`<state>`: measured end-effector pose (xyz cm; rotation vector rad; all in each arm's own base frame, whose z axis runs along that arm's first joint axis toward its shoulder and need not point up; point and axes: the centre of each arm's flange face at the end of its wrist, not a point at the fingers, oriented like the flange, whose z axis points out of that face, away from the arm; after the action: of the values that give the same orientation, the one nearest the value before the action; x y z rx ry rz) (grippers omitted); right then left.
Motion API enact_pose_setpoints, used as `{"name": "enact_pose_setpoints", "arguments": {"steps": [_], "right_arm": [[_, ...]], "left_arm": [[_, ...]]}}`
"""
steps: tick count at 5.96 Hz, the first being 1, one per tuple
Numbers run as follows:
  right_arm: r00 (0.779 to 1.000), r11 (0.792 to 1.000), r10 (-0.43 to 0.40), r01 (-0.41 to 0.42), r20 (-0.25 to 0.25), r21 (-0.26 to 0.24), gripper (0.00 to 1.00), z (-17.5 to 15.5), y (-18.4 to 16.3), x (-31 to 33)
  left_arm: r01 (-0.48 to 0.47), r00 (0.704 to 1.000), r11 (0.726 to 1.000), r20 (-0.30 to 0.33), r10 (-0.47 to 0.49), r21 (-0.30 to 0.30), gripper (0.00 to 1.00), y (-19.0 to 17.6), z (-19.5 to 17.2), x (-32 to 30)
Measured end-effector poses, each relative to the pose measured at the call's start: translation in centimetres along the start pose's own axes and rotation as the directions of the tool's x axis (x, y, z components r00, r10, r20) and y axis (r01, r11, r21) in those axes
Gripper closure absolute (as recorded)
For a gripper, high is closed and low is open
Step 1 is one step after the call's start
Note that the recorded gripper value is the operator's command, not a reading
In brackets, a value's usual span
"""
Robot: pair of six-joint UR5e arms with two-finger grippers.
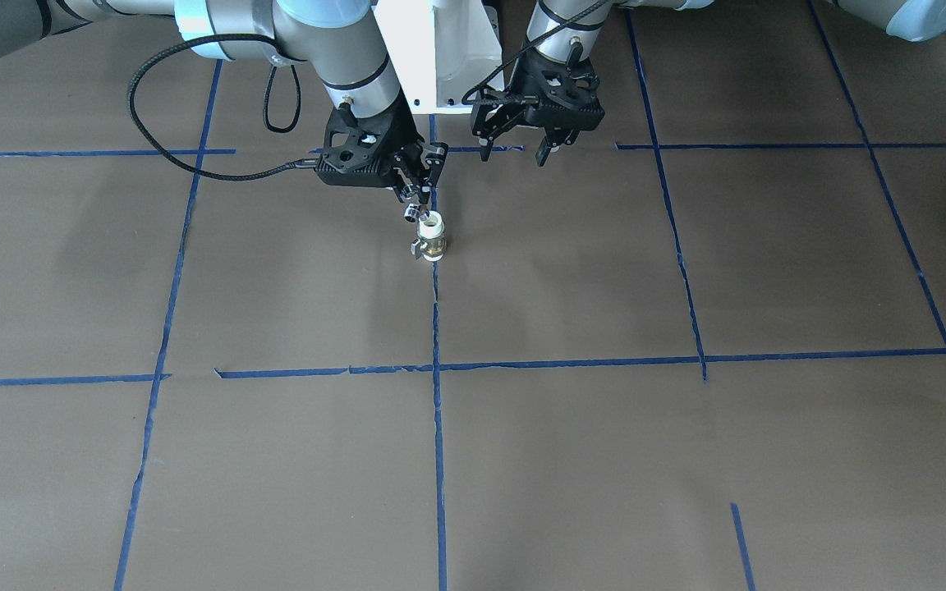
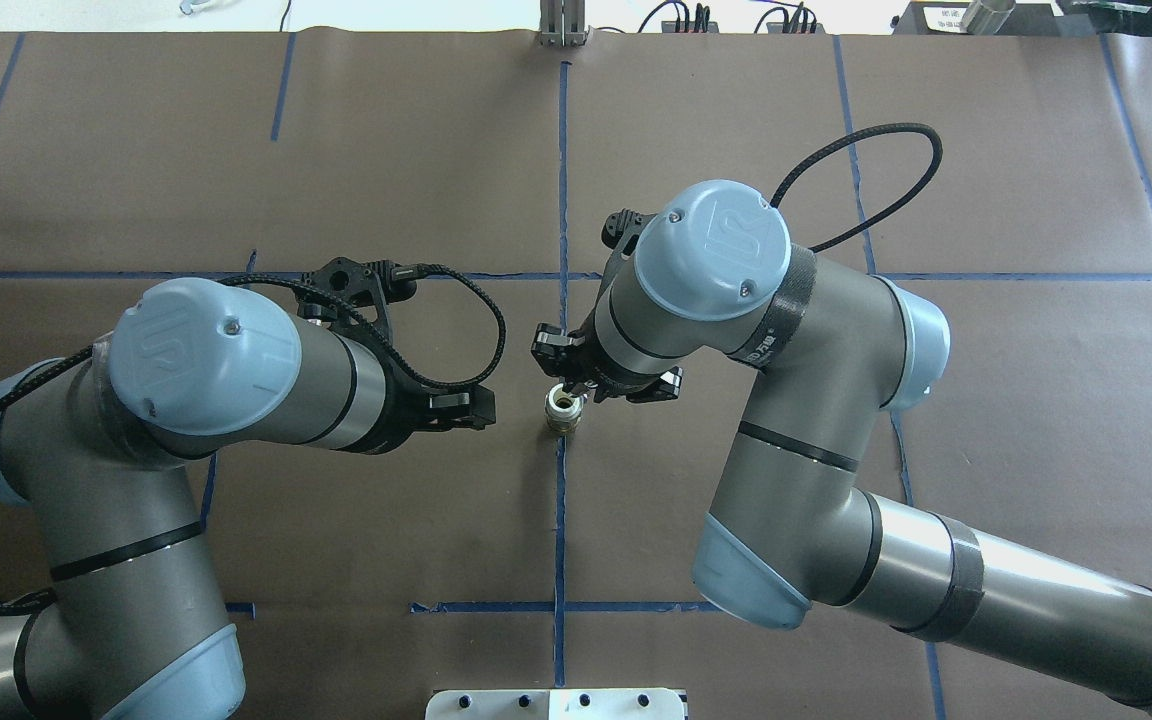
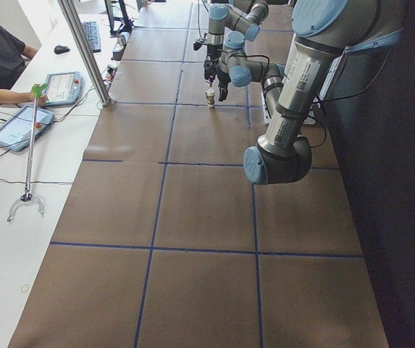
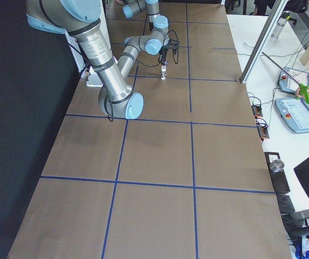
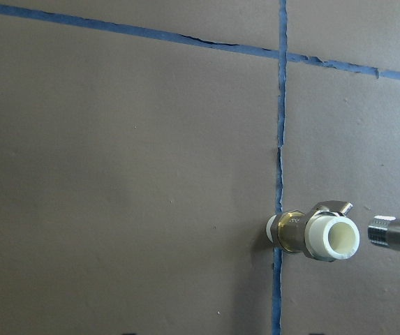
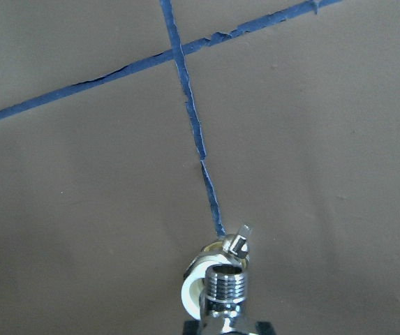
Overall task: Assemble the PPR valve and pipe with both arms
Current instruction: 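Press the chrome valve onto the white fitting held by the left gripper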
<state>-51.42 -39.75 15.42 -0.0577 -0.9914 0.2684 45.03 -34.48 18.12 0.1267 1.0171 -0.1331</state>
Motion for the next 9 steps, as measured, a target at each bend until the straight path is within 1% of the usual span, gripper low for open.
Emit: {"name": "enact_pose_setpoints", "arguments": {"steps": [1,4,9], "right_arm": [[1.0,1.0,0.002,-0.002,-0.004,-0.002,1.0,0.3,0.0,-0.1],[0.999,0.999,0.047,-0.047,-0.001,-0.004,1.0,0.6,0.0,-0.9],[0.998,0.998,0.055,-0.055,-0.013,-0.005,0.97,1.3,-0.1,-1.4]], "left_arm": [[0.001,1.0,1.0,0.006,-0.001,-0.001,0.14,0.1,0.2,-0.3],[0.005,1.0,1.0,0.013,-0.005,-0.001,0.14,0.0,0.3,-0.7],[0.003,1.0,1.0,0.01,-0.003,-0.001,0.14,0.0,0.1,-0.7]]}}
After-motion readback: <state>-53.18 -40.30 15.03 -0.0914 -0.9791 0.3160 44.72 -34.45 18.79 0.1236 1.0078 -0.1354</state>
